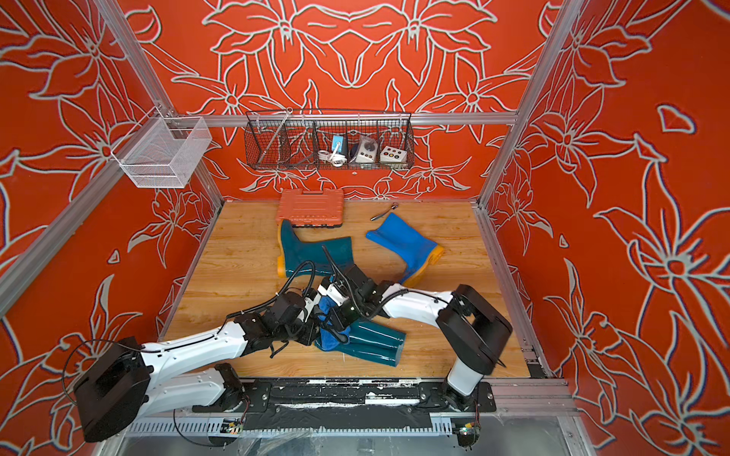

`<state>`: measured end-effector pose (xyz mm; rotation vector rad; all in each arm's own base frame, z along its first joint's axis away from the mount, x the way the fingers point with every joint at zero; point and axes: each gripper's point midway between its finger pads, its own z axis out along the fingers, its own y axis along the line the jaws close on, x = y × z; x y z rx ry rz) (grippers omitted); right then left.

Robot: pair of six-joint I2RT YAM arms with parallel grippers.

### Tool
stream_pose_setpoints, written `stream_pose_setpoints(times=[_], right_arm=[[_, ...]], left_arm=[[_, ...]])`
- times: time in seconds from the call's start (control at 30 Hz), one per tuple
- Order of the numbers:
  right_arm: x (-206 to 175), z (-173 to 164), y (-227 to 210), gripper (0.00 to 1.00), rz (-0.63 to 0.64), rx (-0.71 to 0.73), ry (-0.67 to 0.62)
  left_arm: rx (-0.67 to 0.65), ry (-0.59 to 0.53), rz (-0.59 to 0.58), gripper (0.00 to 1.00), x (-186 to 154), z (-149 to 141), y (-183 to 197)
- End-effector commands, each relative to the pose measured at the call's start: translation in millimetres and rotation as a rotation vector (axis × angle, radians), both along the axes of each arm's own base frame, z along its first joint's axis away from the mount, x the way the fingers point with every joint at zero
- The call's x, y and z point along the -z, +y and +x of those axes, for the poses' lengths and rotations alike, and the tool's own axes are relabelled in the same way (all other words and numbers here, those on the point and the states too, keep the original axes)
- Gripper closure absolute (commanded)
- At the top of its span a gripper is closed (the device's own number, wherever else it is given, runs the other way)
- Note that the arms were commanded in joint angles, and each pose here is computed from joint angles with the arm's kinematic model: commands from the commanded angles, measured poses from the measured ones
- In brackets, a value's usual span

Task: Wipe the rubber boots with a cloth
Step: Wipe the dirt off the rubber boot.

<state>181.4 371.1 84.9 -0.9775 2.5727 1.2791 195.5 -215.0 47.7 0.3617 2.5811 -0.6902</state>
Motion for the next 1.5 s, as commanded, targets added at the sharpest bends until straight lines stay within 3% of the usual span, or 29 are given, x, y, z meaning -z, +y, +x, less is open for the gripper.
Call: stream_pose_setpoints(times=[0.0,0.1,0.17,0.27,0.43,0.5,0.57,0.7,0.8,0.9,1.1,1.2,1.3,1.47], right_arm=[[-24,91,9,1.0,0.107,0.191,-0.056],[-20,121,1,1.0,0.09,0.255,-0.033],[-17,118,-1,1.0,0.071,0.251,-0.036],[-11,92,-2,1.0,0.051,0.22,-0.021],[4,12,8,1.0,-0.002,0.071,-0.02],[9,2,7,1.0,-0.01,0.05,-0.015],[7,26,-1,1.0,-0.032,0.085,-0.05],[-19,119,-14,1.0,0.004,0.257,-0.082],[-30,148,-8,1.0,0.019,0.281,-0.087],[-29,128,8,1.0,0.04,0.234,-0.058],[3,33,22,1.0,0.005,0.127,0.026],[9,8,14,1.0,-0.008,0.109,0.071],[-7,20,-5,1.0,-0.049,0.12,0.005],[-22,88,-11,1.0,-0.062,0.194,-0.061]], left_arm=[[0.104,0.033,-0.054,1.0,-4,-14,-17],[0.116,0.023,-0.054,1.0,-7,-16,-16],[0.115,0.014,-0.051,1.0,-8,-17,-13],[0.11,0.001,-0.045,1.0,-7,-17,-10],[0.116,-0.002,-0.039,1.0,-7,-17,-9],[0.122,-0.001,-0.041,1.0,-7,-18,-10],[0.13,0.0,-0.049,1.0,-7,-18,-12],[0.143,0.016,-0.048,1.0,-5,-19,-15],[0.14,0.019,-0.044,1.0,-7,-18,-15],[0.129,0.008,-0.04,1.0,-8,-18,-12],[0.117,-0.004,-0.04,1.0,-9,-16,-11],[0.124,0.003,-0.035,1.0,-8,-16,-12],[0.122,-0.001,-0.028,1.0,-7,-15,-11],[0.101,0.003,-0.049,1.0,-6,-12,-14]])
